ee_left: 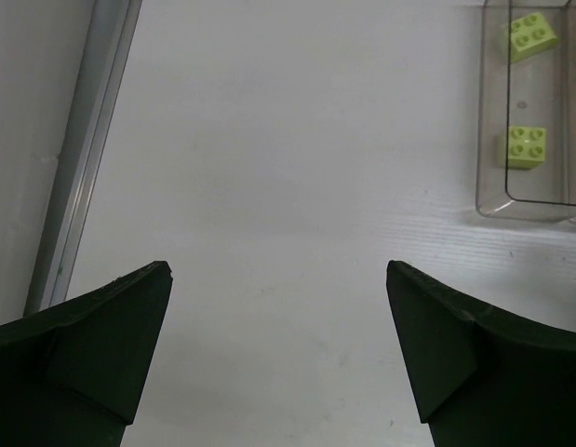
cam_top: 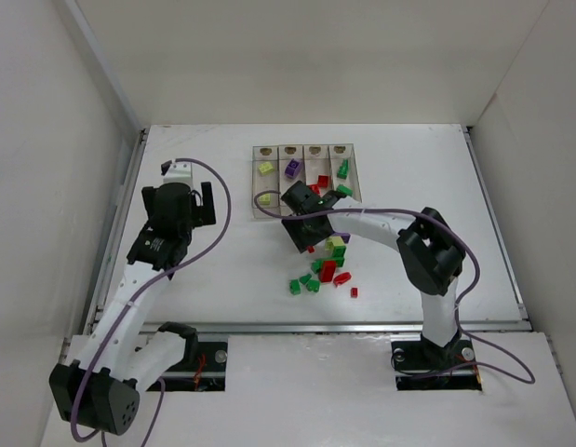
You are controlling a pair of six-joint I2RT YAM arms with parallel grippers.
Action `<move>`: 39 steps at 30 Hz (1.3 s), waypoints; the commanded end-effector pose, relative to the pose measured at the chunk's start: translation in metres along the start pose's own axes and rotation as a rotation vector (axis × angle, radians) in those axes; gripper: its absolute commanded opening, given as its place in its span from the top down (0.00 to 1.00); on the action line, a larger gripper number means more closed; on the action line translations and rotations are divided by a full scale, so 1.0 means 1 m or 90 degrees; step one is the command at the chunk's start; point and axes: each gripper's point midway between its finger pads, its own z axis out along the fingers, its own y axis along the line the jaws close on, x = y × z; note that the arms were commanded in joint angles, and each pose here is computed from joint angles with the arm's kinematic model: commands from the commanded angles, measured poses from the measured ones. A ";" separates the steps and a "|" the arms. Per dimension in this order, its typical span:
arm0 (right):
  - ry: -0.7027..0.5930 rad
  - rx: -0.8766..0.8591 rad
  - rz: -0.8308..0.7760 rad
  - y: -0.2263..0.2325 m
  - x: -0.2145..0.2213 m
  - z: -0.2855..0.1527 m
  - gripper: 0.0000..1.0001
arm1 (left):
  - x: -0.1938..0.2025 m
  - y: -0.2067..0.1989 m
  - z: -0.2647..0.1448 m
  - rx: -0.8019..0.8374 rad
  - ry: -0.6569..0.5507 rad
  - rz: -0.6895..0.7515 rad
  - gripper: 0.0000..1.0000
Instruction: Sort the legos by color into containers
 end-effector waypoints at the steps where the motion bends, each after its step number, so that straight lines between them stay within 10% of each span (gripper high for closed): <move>1: -0.037 -0.038 0.026 0.006 -0.013 -0.011 0.35 | 0.012 0.003 0.003 0.015 0.015 -0.034 0.00; 9: -0.010 -0.092 -0.001 0.024 -0.001 0.016 0.52 | 0.016 0.003 0.010 0.055 0.030 -0.061 0.00; 17: -0.030 -0.116 0.018 0.021 -0.016 0.018 1.00 | 0.020 -0.039 0.006 0.235 0.031 -0.080 0.00; 26: -0.273 -0.179 0.156 -0.011 -0.120 -0.078 1.00 | 0.047 -0.083 -0.003 0.413 0.047 -0.124 0.01; 34: -0.271 -0.083 0.267 -0.090 -0.150 -0.052 1.00 | 0.058 -0.088 -0.002 0.429 0.021 -0.138 0.03; 37: -0.257 -0.071 0.272 -0.101 -0.161 -0.040 0.84 | 0.063 -0.087 0.000 0.422 0.026 -0.139 0.03; 39: -0.259 -0.042 0.282 -0.114 -0.165 -0.038 0.50 | 0.063 -0.087 0.000 0.422 0.026 -0.139 0.03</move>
